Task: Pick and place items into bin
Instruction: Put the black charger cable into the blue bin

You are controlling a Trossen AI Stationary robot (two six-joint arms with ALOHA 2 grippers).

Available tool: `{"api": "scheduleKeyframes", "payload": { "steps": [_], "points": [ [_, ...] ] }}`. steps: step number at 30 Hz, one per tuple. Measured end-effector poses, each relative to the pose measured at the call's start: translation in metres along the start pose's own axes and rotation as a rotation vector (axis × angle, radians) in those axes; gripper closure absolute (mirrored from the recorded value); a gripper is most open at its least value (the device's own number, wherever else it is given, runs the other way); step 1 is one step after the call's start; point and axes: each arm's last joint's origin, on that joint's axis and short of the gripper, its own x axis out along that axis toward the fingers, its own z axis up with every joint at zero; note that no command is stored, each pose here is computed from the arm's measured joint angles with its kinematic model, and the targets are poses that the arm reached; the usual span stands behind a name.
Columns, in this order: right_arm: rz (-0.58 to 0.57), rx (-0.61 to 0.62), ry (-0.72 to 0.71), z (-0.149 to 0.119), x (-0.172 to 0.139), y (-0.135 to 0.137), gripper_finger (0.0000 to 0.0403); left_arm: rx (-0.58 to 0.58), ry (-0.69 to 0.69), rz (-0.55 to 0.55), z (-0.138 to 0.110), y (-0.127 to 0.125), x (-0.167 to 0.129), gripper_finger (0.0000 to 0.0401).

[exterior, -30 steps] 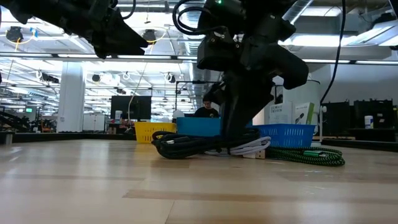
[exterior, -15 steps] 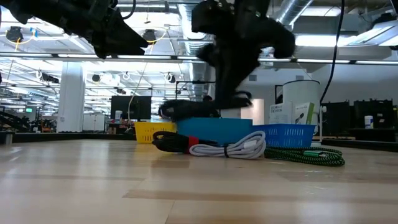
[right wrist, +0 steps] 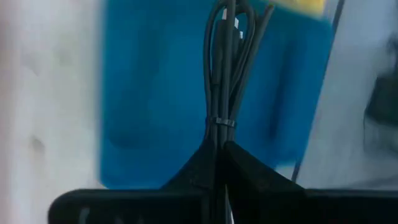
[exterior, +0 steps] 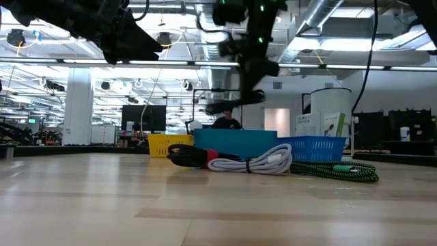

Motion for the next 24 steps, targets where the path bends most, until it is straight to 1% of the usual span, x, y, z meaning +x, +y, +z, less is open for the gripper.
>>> {"api": "scheduleKeyframes", "payload": {
  "steps": [2, 4, 7, 9, 13, 15, 16, 21, 22, 24],
  "points": [
    [0.012, 0.043, 0.042, -0.012, 0.008, -0.014, 0.0384, 0.001, 0.001, 0.0, 0.0, 0.0, 0.0, 0.0189],
    [0.054, 0.095, 0.036, -0.021, 0.014, -0.025, 0.0371, 0.002, 0.003, 0.0, 0.0, 0.0, 0.0, 0.0189],
    [0.151, 0.175, -0.028, -0.027, 0.02, -0.035, 0.0342, 0.004, 0.005, 0.001, -0.001, 0.0, 0.0, 0.0189],
    [0.198, 0.206, -0.069, -0.029, 0.021, -0.039, 0.0323, 0.005, 0.006, 0.001, -0.001, 0.0, 0.0, 0.0189],
    [0.217, 0.224, -0.109, -0.028, 0.022, -0.042, 0.0285, 0.005, 0.006, 0.001, -0.001, 0.0, 0.0, 0.0189],
    [0.228, 0.232, -0.114, -0.026, 0.021, -0.04, 0.0267, 0.005, 0.006, 0.001, -0.001, 0.0, 0.0, 0.0189],
    [0.254, 0.23, -0.119, -0.025, 0.02, -0.037, 0.0259, 0.005, 0.006, 0.001, -0.001, 0.0, 0.0, 0.0189],
    [0.52, 0.175, -0.174, -0.014, 0.009, -0.007, 0.0229, 0.011, 0.015, 0.002, -0.002, 0.0, 0.0, 0.0189],
    [0.551, 0.155, -0.19, -0.009, 0.006, 0.0, 0.0226, 0.013, 0.017, 0.002, -0.002, 0.0, 0.0, 0.0189],
    [0.561, 0.103, -0.211, 0.001, -0.001, 0.015, 0.0224, 0.013, 0.018, 0.002, -0.002, 0.0, 0.0, 0.0189]
  ]
}}
